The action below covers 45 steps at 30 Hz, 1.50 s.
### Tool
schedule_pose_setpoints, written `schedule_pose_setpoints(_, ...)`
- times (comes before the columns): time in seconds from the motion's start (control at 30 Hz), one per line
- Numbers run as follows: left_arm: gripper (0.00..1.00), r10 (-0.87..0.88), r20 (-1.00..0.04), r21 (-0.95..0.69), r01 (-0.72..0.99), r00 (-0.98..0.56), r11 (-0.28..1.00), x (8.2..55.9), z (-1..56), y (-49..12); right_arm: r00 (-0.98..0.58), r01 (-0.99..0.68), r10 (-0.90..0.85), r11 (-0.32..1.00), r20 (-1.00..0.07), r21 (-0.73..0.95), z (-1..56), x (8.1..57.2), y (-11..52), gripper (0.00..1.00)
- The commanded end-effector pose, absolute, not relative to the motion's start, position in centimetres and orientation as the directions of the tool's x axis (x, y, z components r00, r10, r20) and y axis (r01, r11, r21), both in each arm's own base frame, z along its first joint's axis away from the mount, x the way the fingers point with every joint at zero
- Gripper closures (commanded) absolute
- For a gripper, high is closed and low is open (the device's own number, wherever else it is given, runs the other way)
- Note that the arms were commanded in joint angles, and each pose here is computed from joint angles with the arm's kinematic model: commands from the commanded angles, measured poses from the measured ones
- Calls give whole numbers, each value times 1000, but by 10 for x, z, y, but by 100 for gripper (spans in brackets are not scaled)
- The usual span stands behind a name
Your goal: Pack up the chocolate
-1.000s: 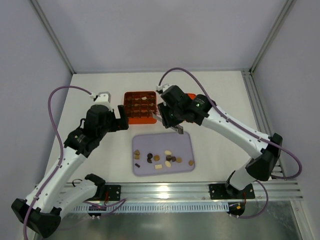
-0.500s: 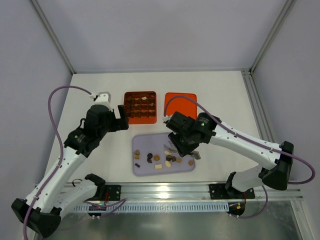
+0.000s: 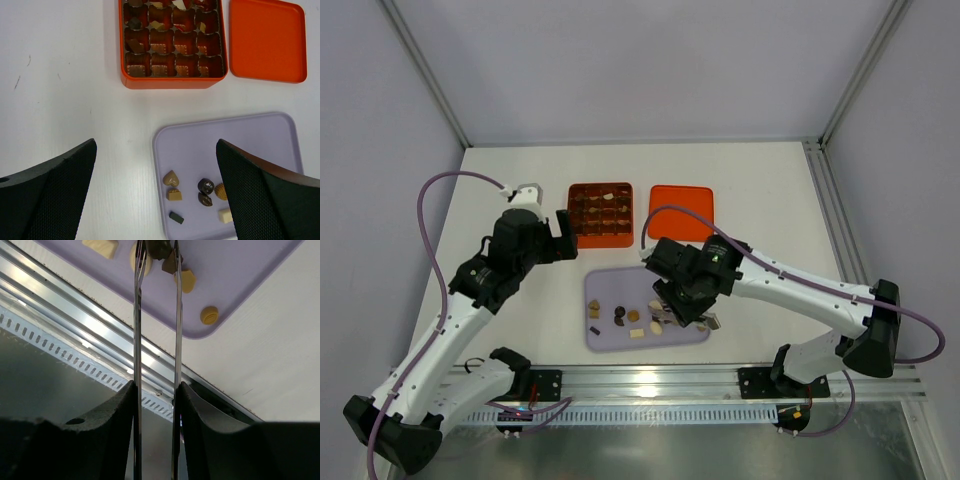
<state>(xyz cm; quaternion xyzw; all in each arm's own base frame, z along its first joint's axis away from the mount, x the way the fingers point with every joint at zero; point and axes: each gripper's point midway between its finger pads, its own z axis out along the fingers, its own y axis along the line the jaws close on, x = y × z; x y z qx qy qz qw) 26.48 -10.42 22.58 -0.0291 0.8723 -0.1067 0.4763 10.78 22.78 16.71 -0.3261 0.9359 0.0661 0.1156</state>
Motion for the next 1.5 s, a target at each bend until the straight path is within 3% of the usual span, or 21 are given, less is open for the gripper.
schedule_pose_setpoints(0.0, 0, -175, -834, -236, 51, -524, 971, 270, 231, -106, -757, -633, -600, 772, -259, 62, 164, 105, 235, 58)
schedule_pose_setpoints(1.23, 0, -175, -837, -234, 49, -519, 971, 269, 232, -105, -741, -652, -640, 758, -204, -14, 143, 112, 236, 58)
schedule_pose_setpoints(1.47, 0, -175, -835, -233, 47, -522, 971, 269, 231, -105, -739, -651, -640, 759, -210, -26, 148, 115, 236, 66)
